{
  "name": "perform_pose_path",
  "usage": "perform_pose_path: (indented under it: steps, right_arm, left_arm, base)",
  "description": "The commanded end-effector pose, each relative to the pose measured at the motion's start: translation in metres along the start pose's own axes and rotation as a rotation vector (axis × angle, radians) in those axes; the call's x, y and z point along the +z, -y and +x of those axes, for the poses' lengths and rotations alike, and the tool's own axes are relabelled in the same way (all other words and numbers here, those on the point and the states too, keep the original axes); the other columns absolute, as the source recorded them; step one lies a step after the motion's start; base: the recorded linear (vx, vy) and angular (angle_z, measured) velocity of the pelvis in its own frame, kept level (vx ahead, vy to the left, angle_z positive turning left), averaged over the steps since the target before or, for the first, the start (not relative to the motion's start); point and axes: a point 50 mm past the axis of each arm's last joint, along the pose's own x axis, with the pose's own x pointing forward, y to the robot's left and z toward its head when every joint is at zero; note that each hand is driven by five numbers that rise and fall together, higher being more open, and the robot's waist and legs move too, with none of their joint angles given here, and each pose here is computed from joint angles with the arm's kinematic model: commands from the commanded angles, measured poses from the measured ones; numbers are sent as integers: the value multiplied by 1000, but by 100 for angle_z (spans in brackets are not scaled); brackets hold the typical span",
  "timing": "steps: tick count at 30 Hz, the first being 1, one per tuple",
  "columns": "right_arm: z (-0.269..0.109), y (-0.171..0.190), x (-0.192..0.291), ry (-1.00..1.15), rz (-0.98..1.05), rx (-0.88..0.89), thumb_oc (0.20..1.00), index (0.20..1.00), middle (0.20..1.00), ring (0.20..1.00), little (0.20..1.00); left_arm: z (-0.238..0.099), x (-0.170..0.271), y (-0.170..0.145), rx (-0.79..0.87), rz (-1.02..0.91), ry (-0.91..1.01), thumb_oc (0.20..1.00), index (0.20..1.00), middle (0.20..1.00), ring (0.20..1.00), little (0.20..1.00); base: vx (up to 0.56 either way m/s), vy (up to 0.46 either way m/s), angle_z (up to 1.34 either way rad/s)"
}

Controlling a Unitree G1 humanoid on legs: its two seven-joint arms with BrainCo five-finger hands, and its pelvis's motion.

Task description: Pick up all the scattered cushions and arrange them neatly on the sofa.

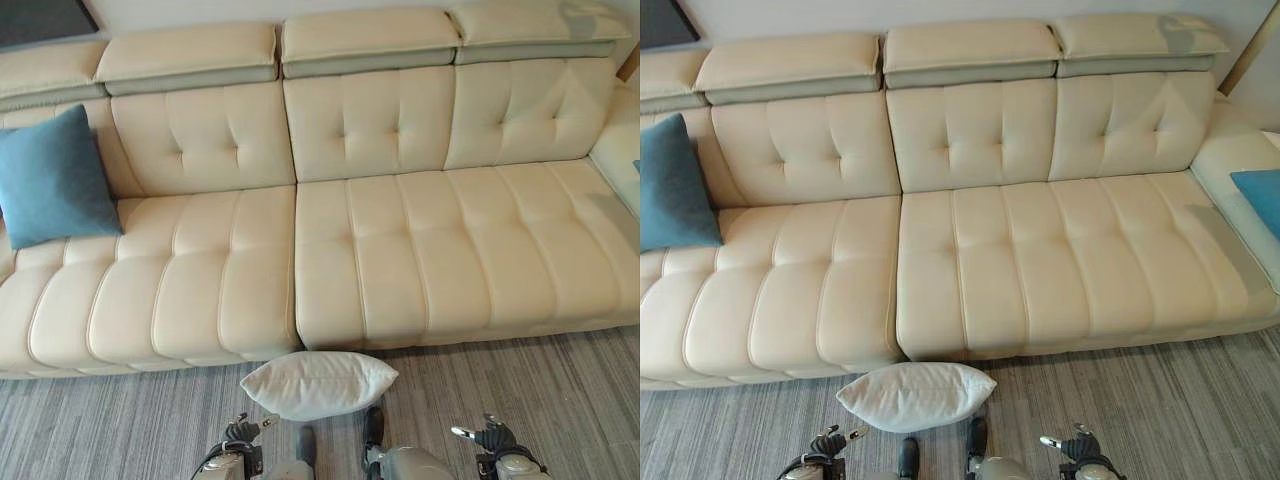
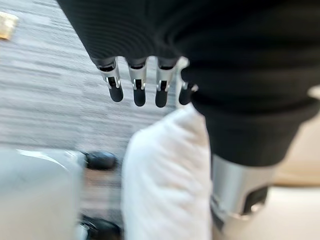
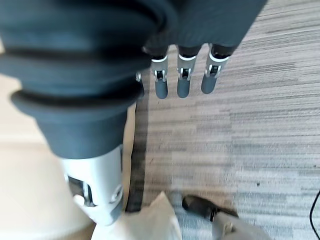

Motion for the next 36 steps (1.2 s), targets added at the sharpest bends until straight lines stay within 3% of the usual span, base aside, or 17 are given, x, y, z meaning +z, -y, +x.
perform_pose_path:
  steps: [1, 14, 25, 29, 32, 35, 36]
  right_arm:
    - [2, -14, 30, 97, -42, 34, 1000, 1000, 1000, 1000, 1000]
    - [7, -11, 106, 272, 24, -44, 1000, 1000, 1000, 1000, 1000]
    - [-13, 43, 225, 591, 190, -237, 1000, 1000, 1000, 1000, 1000]
    - [-44, 54, 290, 781, 254, -262, 1000, 1000, 1000, 1000, 1000]
    - [-58, 48, 312, 853, 259, -243, 1000, 1000, 1000, 1000, 1000]
    - [-86, 25, 347, 986, 257, -156, 1000, 1000, 1000, 1000, 1000]
    - [-87, 26, 348, 989, 258, -156, 1000, 1000, 1000, 1000, 1000]
  left_arm:
    - [4, 11, -15, 61, -28, 14, 1000, 1000, 1000, 1000, 1000]
    - [10, 79, -34, 193, -36, 173, 1000, 1000, 1000, 1000, 1000]
    - [-20, 219, -63, 353, -23, 560, 1000, 1000, 1000, 1000, 1000]
    - [-54, 290, -49, 359, -19, 765, 1000, 1000, 1000, 1000, 1000]
    - [-70, 315, -35, 335, -4, 848, 1000, 1000, 1000, 1000, 1000]
    - [-104, 351, 9, 228, 39, 1018, 1000, 1000, 1000, 1000, 1000]
    - [-105, 353, 9, 228, 38, 1022, 1000, 1000, 1000, 1000, 1000]
  base:
    - [-97, 103, -3]
    - [-43, 50, 3]
    - [-17, 14, -1]
    - [6, 3, 1]
    - [27, 12, 5]
    - [37, -13, 5]
    - [27, -8, 4]
